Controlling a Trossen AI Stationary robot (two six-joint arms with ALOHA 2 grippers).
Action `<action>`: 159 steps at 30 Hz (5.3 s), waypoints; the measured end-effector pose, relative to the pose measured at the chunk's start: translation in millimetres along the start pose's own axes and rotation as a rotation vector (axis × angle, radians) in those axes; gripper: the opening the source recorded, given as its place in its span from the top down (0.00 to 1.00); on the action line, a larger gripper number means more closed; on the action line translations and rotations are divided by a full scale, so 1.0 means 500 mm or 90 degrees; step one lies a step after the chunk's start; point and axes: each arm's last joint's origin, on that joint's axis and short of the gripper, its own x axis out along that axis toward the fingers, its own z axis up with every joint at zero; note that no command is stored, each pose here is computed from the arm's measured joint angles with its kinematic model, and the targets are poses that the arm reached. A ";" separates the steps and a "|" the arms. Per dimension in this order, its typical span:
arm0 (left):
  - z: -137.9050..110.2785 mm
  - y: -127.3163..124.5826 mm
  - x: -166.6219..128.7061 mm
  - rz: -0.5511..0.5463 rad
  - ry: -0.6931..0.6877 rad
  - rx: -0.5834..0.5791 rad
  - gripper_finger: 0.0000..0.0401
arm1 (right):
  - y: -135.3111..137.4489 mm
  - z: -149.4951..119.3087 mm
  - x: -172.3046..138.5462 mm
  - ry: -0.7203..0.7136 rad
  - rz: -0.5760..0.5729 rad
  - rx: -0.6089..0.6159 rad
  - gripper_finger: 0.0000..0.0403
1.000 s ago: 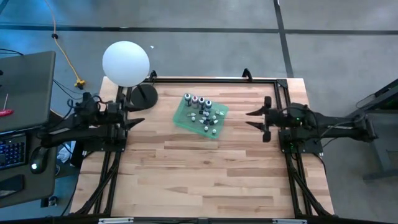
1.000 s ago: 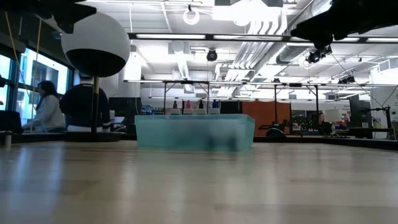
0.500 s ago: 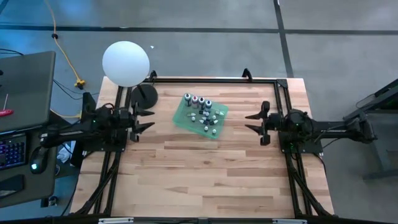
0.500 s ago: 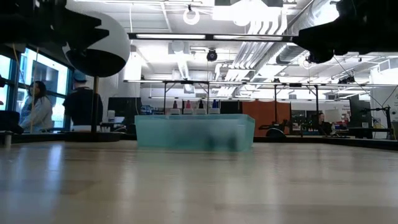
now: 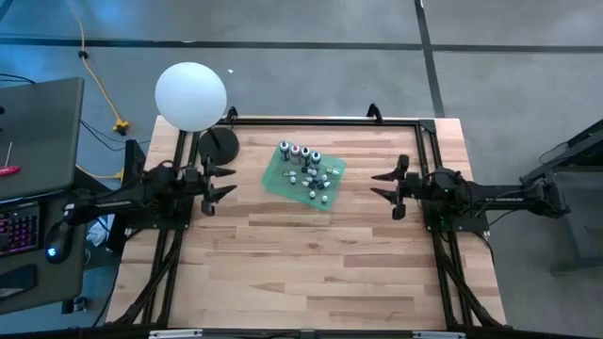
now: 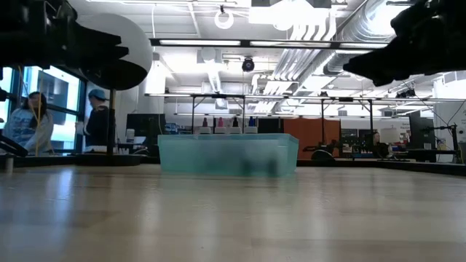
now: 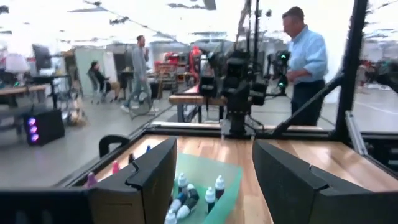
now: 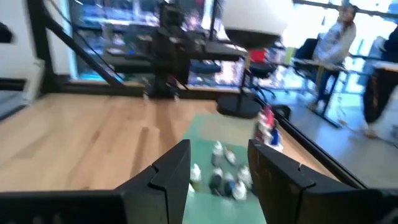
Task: Pick & Place food coloring
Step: Return to Home Position
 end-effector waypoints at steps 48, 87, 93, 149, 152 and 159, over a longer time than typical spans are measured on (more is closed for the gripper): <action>-0.043 -0.003 -0.004 -0.027 0.116 -0.002 0.48 | 0.002 -0.033 -0.008 -0.006 -0.005 -0.026 0.62; -0.043 -0.003 -0.004 -0.026 0.117 -0.004 0.48 | 0.002 -0.038 -0.038 -0.004 -0.005 0.041 0.63; -0.044 -0.003 -0.004 -0.026 0.117 -0.004 0.48 | 0.002 -0.038 -0.038 -0.004 -0.005 0.041 0.62; -0.044 -0.003 -0.004 -0.027 0.117 -0.003 0.48 | 0.002 -0.038 -0.038 -0.004 -0.005 0.041 0.62; -0.044 -0.003 -0.004 -0.027 0.117 -0.003 0.48 | 0.002 -0.038 -0.038 -0.004 -0.005 0.041 0.62; -0.044 -0.003 -0.004 -0.027 0.117 -0.003 0.48 | 0.002 -0.038 -0.038 -0.003 -0.005 0.041 0.63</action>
